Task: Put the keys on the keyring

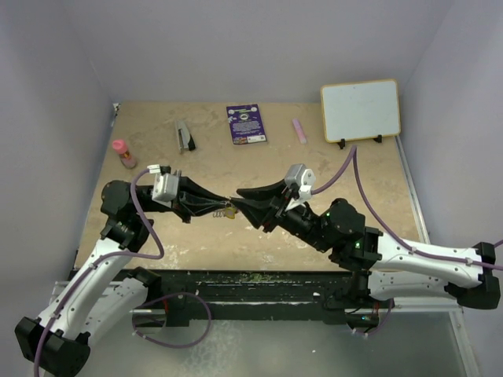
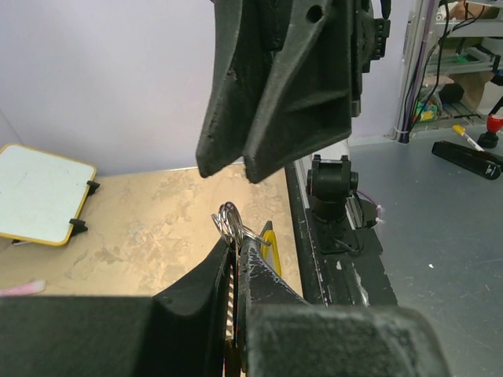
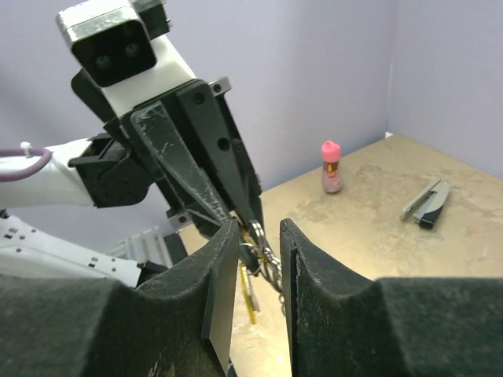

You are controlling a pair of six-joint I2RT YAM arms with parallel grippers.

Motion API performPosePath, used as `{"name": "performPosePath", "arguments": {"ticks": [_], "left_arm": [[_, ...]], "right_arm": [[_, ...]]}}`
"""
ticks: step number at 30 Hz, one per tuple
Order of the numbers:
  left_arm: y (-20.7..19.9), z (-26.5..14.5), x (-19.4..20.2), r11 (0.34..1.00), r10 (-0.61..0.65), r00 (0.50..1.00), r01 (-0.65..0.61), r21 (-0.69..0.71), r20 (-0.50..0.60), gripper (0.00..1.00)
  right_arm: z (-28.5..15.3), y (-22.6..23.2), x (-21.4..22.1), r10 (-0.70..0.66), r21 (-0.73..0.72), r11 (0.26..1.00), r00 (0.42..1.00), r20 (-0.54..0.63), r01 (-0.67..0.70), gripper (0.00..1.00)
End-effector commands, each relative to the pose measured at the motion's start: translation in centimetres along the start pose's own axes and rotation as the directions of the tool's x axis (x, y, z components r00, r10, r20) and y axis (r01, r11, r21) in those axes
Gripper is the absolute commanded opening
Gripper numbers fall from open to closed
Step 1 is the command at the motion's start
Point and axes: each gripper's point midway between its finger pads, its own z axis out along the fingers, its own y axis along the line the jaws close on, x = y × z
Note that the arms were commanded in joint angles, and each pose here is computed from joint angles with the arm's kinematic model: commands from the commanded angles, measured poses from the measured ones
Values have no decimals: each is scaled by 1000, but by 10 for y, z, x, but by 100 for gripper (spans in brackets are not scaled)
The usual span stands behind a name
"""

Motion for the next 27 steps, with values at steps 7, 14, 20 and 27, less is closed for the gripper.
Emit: {"name": "performPosePath", "arguments": {"ticks": [7,14,20,27], "left_arm": [[-3,1,-12,999,30,999,-30,13,26,4],[-5,1,-13,1000,23,999,-23,17,28,4],[-7,1,-15,999,25,999,-26,23,30,4],[-8,1,-15,1000,18,999,-19,24,30,4]], "right_arm": [[5,-9,-29,0,58,998,996,95,-5,33],[16,-2,-22,3,34,999,996,86,-6,33],[20,0,-20,0,24,1000,997,76,-2,31],[20,0,-20,-1,19,1000,997,72,0,14]]}}
